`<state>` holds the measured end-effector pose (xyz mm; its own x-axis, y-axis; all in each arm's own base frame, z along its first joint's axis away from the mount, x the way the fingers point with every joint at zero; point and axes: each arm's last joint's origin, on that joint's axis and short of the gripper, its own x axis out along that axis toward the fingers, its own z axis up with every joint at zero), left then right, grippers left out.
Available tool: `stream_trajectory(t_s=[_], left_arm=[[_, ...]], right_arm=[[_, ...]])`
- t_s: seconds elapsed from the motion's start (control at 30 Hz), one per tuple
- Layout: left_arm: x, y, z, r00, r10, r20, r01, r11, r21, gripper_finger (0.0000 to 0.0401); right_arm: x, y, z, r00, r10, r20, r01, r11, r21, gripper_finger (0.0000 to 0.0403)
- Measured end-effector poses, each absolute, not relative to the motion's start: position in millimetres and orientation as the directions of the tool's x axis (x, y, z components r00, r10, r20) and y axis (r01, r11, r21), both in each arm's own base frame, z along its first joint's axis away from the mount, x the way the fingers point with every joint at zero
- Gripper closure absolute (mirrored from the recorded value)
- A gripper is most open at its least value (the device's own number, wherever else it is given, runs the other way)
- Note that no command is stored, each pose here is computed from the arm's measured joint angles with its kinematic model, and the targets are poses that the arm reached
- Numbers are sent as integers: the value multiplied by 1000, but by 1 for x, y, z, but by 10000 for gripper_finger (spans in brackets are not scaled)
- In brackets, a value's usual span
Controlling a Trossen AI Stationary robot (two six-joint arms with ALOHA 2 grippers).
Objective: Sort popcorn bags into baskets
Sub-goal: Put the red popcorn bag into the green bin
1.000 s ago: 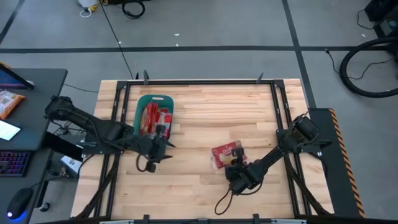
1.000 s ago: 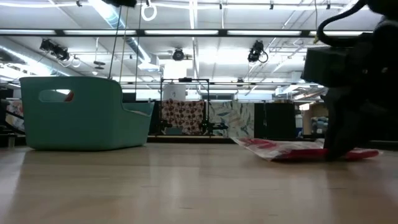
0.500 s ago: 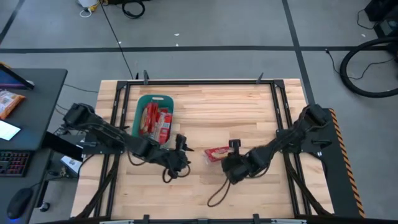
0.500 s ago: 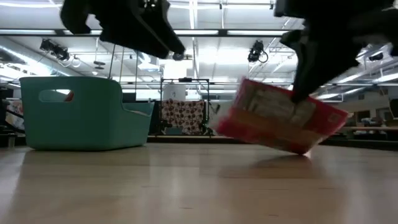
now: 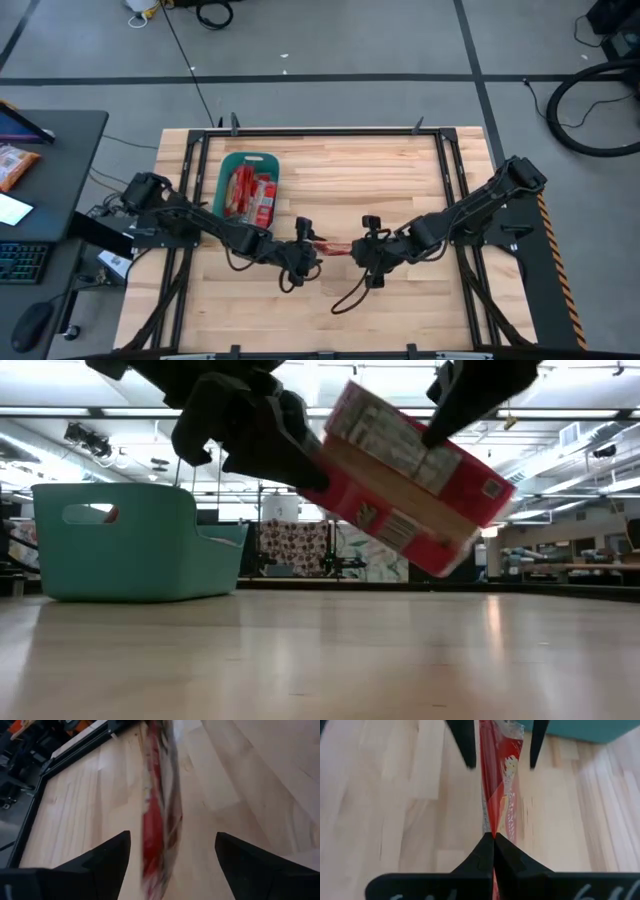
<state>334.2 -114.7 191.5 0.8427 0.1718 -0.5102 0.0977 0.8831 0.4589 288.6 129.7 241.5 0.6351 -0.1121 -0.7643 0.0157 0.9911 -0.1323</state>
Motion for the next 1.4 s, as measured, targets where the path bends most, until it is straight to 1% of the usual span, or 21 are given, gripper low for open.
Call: stream_trajectory(t_s=[0.07, 0.17, 0.33, 0.5, 0.6, 0.67, 0.83, 1.0, 1.1, 1.2, 1.3, 1.4], left_arm=[[336, -114, 190, 844, 166, -510, 100, 886, 453, 113], [337, -113, 189, 846, 165, -506, 95, 889, 448, 142], [337, -114, 192, 855, 162, -493, 78, 900, 430, 225], [336, -112, 196, 858, 187, -478, 41, 903, 427, 311], [334, -111, 201, 860, 184, -475, 33, 910, 414, 356], [330, -110, 207, 862, 184, -473, 30, 912, 410, 366], [322, -106, 221, 858, 209, -470, 3, 911, 412, 367], [302, -96, 237, 807, 334, -488, -87, 883, 461, 358], [284, -87, 250, 762, 415, -497, -161, 865, 475, 356], [258, -79, 263, 704, 489, -515, -250, 850, 465, 359], [230, -71, 275, 646, 570, -507, -378, 817, 437, 360], [204, -62, 282, 580, 646, -495, -504, 763, 405, 360]], right_arm=[[289, 129, 245, 654, -104, -750, 21, 993, -119, 398], [292, 129, 248, 676, -95, -731, 28, 994, -104, 394], [296, 130, 248, 700, -76, -710, 18, 996, -89, 389], [299, 132, 251, 724, -57, -688, 6, 997, -76, 387], [300, 132, 252, 739, -59, -671, -2, 996, -89, 383], [301, 132, 253, 749, -80, -658, 8, 994, -112, 376], [295, 126, 268, 786, -158, -598, 59, 982, -182, 344], [280, 118, 294, 826, -274, -492, 175, 955, -239, 306], [269, 116, 307, 837, -317, -446, 225, 942, -249, 291], [261, 114, 311, 831, -330, -449, 247, 940, -234, 286], [259, 114, 303, 816, -337, -470, 259, 940, -223, 285], [262, 115, 290, 797, -349, -494, 261, 935, -239, 285]])
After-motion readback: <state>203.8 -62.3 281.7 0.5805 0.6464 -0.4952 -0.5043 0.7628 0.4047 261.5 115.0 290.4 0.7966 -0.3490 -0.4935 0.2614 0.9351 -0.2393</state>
